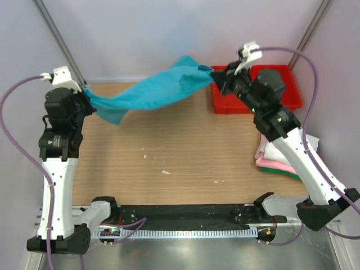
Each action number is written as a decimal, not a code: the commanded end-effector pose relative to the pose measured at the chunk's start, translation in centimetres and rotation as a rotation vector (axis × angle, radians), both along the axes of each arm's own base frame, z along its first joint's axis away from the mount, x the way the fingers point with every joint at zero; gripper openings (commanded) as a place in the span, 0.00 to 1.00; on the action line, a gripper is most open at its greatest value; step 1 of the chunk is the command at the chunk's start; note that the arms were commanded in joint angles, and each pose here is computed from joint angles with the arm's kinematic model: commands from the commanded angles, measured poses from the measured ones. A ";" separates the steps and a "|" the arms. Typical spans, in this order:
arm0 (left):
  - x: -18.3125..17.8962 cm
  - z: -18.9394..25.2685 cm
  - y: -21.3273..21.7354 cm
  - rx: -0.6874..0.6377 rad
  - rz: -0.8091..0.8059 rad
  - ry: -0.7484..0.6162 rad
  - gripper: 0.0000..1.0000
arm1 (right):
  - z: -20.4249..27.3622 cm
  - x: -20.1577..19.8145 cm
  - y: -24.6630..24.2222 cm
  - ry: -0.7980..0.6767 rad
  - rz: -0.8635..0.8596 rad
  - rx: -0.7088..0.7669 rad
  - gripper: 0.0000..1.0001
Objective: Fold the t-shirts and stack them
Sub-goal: Flatten the tshirt out
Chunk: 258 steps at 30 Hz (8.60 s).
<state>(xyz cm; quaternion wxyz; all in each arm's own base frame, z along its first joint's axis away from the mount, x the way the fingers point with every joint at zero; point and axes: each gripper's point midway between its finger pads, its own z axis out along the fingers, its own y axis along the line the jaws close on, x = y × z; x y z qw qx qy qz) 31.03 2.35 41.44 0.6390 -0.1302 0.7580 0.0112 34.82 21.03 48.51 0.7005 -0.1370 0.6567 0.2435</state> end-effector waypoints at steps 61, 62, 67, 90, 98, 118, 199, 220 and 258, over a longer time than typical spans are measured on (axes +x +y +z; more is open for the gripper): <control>-7.9 -32.4 -6.4 -0.339 0.231 0.879 0.88 | -41.4 -1.2 6.7 1.051 -0.131 -0.087 1.00; -8.3 -33.2 -6.5 -0.336 0.233 0.899 0.87 | -41.4 -1.1 6.7 1.049 -0.127 -0.094 1.00; -7.1 -35.1 -6.4 -0.281 0.220 0.937 0.78 | -40.8 -1.3 6.8 1.038 -0.142 -0.129 1.00; -5.9 -39.0 -6.1 -0.247 0.277 0.990 0.23 | -40.0 -3.4 7.4 1.030 -0.125 -0.114 1.00; -8.6 -36.7 -7.0 -0.305 0.224 1.019 0.00 | -40.6 -3.5 7.7 1.044 -0.118 -0.118 1.00; -19.4 -30.6 -7.5 -0.588 0.267 0.919 0.00 | -41.2 -2.2 10.8 1.049 -0.069 -0.084 1.00; 10.2 -28.3 3.8 -0.412 0.317 0.638 0.78 | -33.6 9.6 10.2 0.816 -0.302 -0.125 1.00; 15.0 -30.4 4.2 -0.418 0.074 0.709 0.70 | -39.1 21.6 6.6 0.814 -0.319 -0.218 0.96; 13.2 -32.6 7.7 -0.465 0.142 0.745 0.54 | -45.5 22.0 5.4 0.919 -0.396 -0.222 0.11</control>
